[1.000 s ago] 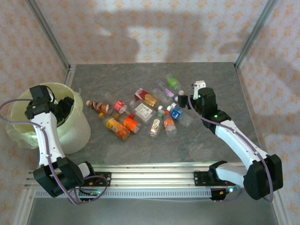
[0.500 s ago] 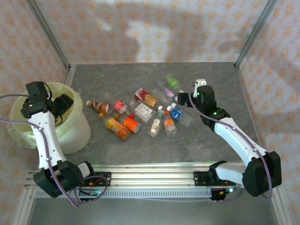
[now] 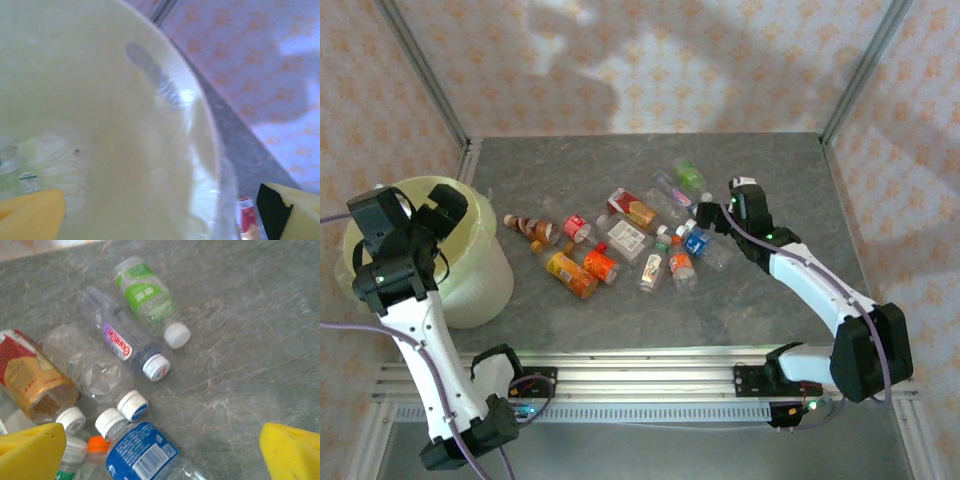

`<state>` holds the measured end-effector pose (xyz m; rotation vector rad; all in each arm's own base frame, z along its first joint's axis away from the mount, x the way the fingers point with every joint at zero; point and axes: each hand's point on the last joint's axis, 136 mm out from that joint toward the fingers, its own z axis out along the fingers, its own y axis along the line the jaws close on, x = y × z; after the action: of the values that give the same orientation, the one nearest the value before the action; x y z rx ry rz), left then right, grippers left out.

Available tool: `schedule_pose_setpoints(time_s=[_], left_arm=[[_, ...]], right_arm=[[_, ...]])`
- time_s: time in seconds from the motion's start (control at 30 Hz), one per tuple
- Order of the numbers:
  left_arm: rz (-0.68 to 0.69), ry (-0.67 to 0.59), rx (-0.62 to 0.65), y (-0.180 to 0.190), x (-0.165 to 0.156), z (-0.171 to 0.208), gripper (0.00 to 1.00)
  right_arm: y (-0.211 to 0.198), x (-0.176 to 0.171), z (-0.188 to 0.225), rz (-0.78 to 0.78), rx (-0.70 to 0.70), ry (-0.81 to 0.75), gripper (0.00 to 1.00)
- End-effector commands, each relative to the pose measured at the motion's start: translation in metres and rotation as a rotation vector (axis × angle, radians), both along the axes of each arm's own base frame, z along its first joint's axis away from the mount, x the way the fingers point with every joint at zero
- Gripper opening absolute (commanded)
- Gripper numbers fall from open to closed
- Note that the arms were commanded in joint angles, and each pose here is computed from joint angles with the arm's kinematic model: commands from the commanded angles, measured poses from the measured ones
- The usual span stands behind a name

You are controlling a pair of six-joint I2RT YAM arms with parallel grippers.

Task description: Put the plastic bottles in the bin

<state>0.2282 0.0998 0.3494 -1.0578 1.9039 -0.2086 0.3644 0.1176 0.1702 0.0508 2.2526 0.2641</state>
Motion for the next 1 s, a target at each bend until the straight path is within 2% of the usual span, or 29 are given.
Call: schedule_pose_setpoints(time_s=[0.0,0.13,0.33,0.47,0.53,0.73,0.97], left_arm=[[-0.045,-0.133,-0.025,-0.017,0.015,0.034,0.99],[-0.139,-0.153,0.015,-0.046,0.032,0.044,0.99],[-0.293,-0.164,0.016,-0.103,0.068,0.041,1.0],[-0.393,-0.149,0.045,-0.145,0.094,0.036,0.99],[-0.444,-0.136,0.067,-0.163,0.104,0.036,0.99],[-0.502,-0.093,0.127,-0.194,0.133,0.033,1.0],[-0.525,-0.09,0.087,-0.216,0.152,0.018,1.0]], right_arm=[[0.013,-0.015,-0.026,0.093,0.01,0.112,0.99],[0.03,-0.022,-0.041,0.198,0.033,0.204,1.0],[0.008,-0.025,-0.063,0.132,-0.093,0.288,1.0],[0.02,-0.045,-0.08,0.262,-0.084,0.356,0.99],[0.021,-0.049,-0.09,0.28,-0.095,0.399,0.98],[0.01,-0.041,-0.102,0.22,-0.153,0.416,0.95],[0.009,-0.055,-0.122,0.225,-0.15,0.497,0.88]])
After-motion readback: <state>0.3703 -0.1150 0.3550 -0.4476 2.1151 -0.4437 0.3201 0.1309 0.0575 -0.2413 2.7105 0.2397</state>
